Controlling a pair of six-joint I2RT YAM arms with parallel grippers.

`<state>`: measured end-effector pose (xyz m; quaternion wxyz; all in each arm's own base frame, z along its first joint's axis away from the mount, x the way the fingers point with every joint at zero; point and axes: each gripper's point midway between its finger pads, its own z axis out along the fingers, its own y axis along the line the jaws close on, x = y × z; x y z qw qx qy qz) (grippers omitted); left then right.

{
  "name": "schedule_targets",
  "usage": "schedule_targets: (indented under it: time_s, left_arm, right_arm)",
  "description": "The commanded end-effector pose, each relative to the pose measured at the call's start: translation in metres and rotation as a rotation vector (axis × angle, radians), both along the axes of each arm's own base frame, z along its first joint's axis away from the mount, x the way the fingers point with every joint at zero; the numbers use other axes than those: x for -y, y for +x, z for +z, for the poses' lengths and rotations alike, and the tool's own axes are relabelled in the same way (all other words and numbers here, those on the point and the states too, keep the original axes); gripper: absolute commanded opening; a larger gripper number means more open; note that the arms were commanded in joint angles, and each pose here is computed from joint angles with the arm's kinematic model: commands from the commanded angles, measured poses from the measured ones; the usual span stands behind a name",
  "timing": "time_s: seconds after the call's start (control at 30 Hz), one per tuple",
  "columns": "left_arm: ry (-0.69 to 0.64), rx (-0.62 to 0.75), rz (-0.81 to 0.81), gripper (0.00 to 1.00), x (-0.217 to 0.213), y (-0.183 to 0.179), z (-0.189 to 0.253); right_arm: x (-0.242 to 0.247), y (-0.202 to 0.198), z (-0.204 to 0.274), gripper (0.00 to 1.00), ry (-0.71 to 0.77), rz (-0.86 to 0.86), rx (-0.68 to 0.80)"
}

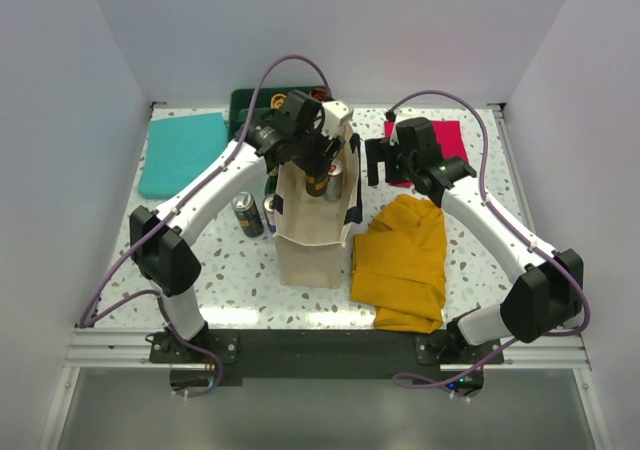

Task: Take the beverage out of the canvas bag
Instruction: Take out the drink from the canvas bag.

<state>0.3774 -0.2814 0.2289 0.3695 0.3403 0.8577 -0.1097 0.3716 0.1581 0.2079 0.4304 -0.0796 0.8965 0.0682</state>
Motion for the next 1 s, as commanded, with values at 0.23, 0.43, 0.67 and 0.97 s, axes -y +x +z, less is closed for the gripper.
schedule_targets:
  time_s: [0.23, 0.43, 0.67, 0.97]
  left_arm:
    - [-0.216, 0.195, -0.022, 0.0, 0.011, -0.009, 0.1]
    - [-0.302, 0.256, -0.053, 0.0, 0.015, -0.021, 0.134]
    - [-0.372, 0.287, -0.053, 0.0, 0.011, -0.039, 0.158]
    - [-0.427, 0.366, -0.013, 0.0, -0.01, -0.055, 0.183]
  right_arm:
    - [0.009, -0.004, 0.03, 0.98, 0.025, -0.035, 0.072]
    - [0.017, -0.008, 0.033, 0.98, -0.005, -0.052, 0.08]
    - [0.023, -0.018, 0.037, 0.98, 0.003, -0.061, 0.096]
    - [0.027, -0.026, 0.042, 0.98, 0.02, -0.069, 0.114]
